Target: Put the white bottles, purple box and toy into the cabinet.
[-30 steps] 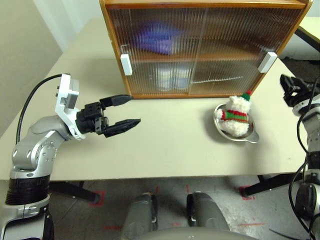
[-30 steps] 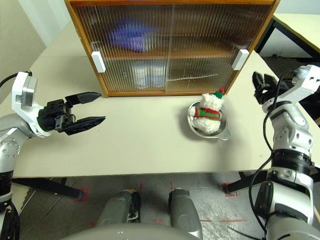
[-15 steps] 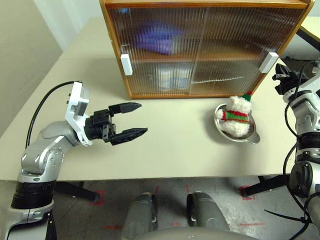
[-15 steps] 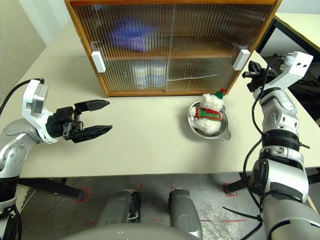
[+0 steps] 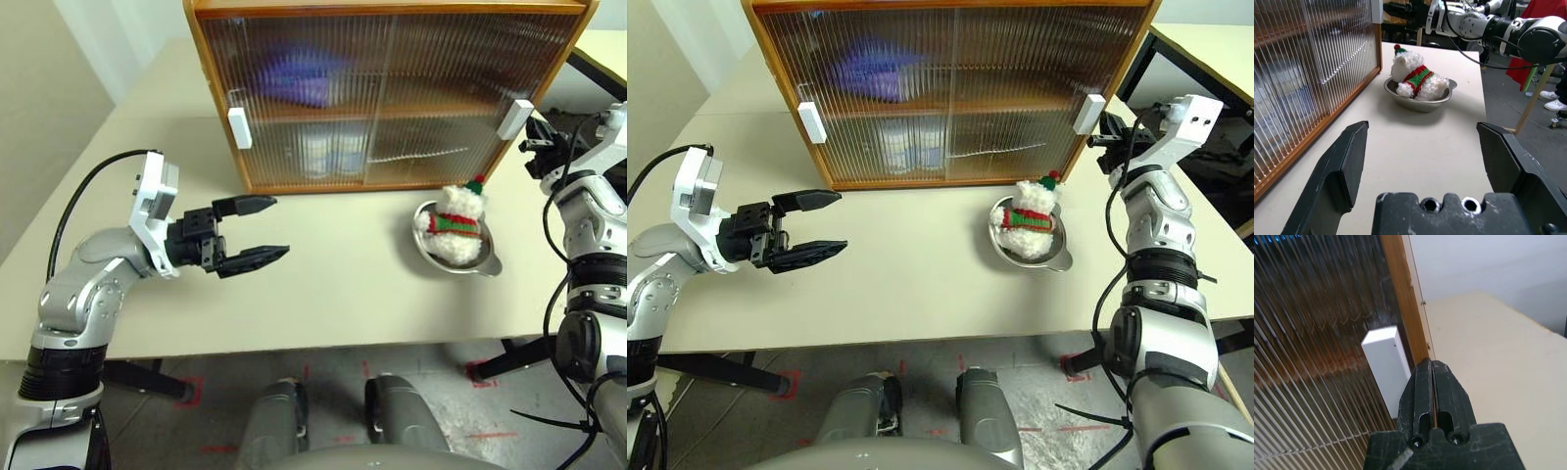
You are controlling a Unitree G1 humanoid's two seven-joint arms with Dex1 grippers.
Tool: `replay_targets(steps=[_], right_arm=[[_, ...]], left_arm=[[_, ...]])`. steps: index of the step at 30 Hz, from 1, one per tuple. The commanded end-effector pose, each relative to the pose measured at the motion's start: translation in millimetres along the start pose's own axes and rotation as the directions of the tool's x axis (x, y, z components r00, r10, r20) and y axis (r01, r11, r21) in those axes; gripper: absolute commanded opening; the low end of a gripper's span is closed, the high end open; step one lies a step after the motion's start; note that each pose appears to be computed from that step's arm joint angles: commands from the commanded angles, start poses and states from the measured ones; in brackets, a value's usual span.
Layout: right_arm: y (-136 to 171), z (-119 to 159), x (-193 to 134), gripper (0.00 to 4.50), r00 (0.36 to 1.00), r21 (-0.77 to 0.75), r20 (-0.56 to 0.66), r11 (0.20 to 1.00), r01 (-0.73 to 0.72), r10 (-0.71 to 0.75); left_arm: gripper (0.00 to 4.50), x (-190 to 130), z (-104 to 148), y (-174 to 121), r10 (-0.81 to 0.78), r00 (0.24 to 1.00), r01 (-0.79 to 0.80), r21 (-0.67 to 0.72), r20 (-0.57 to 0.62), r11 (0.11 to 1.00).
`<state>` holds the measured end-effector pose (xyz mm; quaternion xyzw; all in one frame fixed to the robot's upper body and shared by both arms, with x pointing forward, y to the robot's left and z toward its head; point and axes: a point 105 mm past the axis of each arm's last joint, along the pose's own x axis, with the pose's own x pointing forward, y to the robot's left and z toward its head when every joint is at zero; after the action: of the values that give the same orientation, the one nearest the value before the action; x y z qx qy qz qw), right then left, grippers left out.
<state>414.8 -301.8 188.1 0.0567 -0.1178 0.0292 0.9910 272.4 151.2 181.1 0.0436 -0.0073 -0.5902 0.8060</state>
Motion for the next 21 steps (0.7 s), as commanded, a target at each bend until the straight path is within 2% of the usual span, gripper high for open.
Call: replay_targets(steps=[1,9,15,21], right_arm=[[18.8,7.8,7.2,0.05,0.998,-0.011,0.042,0.999,-0.050,0.050],[39.0,4.8,12.2,0.05,0.994,0.029,0.055,0.995,-0.098,0.096],[64.0,12.0,17.8,0.05,0.975,0.047,0.106,0.978,-0.202,0.196],[97.3,4.7,21.1,0.05,0.948,0.081,0.096,0.946,-0.313,0.305]], left_arm=[[4.50,2.1,-3.0,-0.8,-0.016,1.000,0.016,-0.006,-0.015,1.000],[4.50,1.6,-4.0,0.4,-0.018,1.000,0.017,-0.016,-0.014,1.000],[4.50,-2.9,-4.3,4.4,0.011,1.000,-0.011,-0.012,-0.020,1.000],[4.50,-3.6,-3.6,4.5,0.019,1.000,-0.020,-0.006,-0.023,1.000]])
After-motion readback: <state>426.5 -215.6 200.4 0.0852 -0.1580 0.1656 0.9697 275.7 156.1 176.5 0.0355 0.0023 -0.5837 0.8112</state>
